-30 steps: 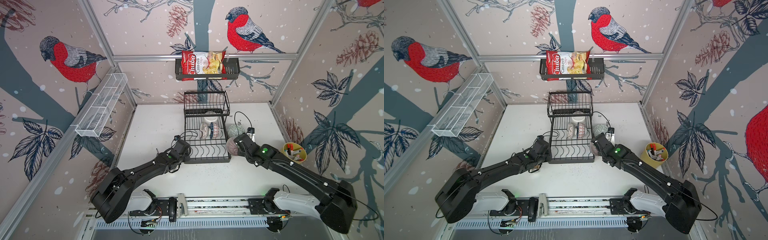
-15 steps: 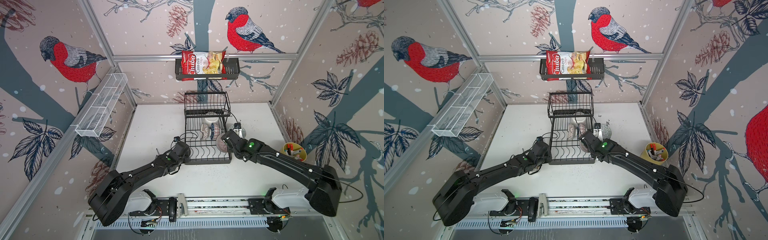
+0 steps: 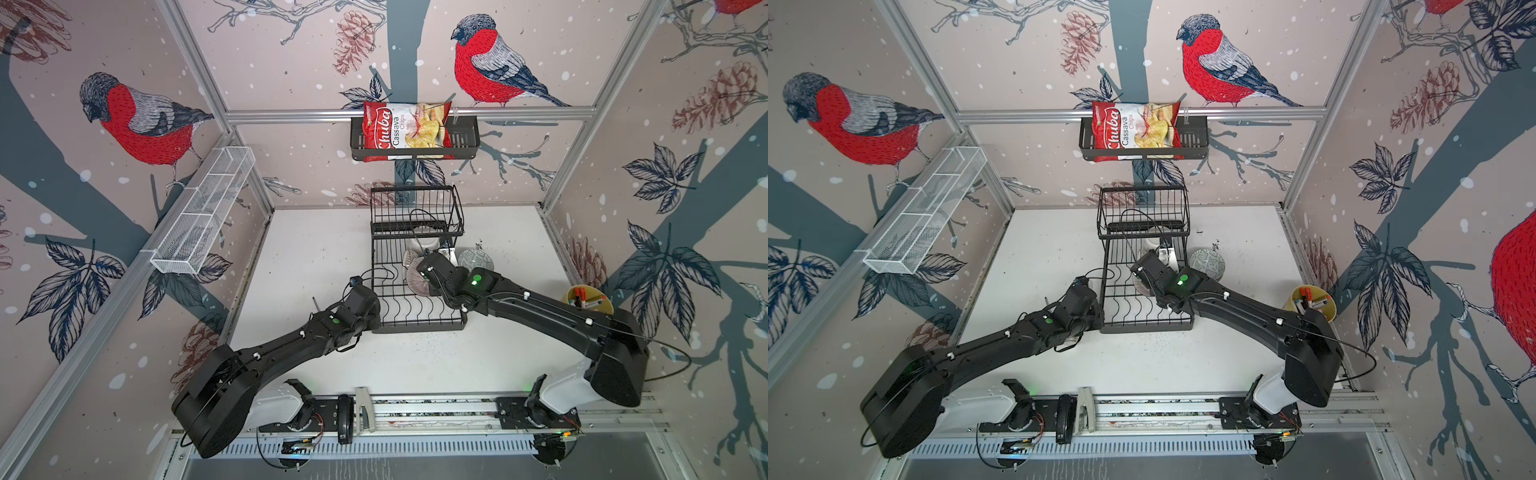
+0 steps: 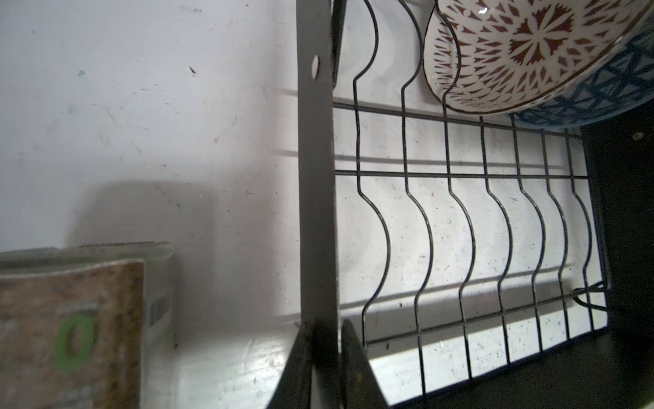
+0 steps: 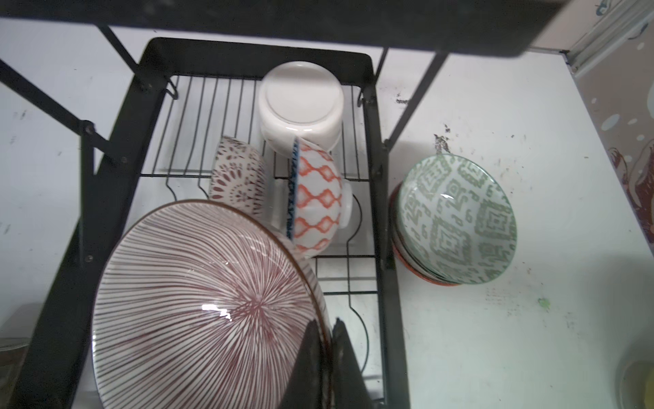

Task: Load the bowls into the dish rack
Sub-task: 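Carry the pink-striped bowl with the right gripper into the rack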

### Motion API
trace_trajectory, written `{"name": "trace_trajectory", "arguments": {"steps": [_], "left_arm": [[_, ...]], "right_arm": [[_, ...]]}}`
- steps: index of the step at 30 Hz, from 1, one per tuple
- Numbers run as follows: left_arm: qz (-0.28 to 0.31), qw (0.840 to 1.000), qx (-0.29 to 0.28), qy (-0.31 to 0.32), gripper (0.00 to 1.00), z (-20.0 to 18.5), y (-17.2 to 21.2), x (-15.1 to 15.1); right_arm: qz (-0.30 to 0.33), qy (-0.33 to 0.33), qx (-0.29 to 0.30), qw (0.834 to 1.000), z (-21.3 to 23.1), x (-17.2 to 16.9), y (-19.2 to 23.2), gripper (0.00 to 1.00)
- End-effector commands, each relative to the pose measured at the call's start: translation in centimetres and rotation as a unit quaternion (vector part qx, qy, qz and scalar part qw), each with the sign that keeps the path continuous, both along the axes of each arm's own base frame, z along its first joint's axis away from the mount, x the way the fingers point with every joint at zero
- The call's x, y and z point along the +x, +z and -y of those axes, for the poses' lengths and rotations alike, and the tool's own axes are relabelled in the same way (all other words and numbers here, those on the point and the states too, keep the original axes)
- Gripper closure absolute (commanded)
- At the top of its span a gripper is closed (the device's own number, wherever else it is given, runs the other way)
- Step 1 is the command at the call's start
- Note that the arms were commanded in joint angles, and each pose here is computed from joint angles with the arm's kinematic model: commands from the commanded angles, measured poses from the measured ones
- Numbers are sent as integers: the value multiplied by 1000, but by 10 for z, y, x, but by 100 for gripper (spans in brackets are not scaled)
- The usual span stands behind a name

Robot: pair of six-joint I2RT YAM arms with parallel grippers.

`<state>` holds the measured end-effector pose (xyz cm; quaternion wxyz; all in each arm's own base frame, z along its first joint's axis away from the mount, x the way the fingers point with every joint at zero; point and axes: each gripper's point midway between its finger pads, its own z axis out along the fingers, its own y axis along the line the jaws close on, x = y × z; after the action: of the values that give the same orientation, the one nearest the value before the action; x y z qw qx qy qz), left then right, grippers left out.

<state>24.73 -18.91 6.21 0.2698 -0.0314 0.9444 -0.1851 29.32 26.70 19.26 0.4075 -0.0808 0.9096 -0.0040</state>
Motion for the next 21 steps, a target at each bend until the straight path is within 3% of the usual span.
{"name": "trace_trajectory", "arguments": {"steps": [1,4,21], "left_arm": [[-11,999,-24,-22,82,10,2,-7],[-9,999,-29,-25,77,11,3,-8],[25,1000,-14,9,25,-7,17,-4]], "right_arm": [[30,5,5,1000,-17,6,15,100],[34,15,-3,999,-30,6,15,100],[54,23,-38,998,-82,26,6,100]]}}
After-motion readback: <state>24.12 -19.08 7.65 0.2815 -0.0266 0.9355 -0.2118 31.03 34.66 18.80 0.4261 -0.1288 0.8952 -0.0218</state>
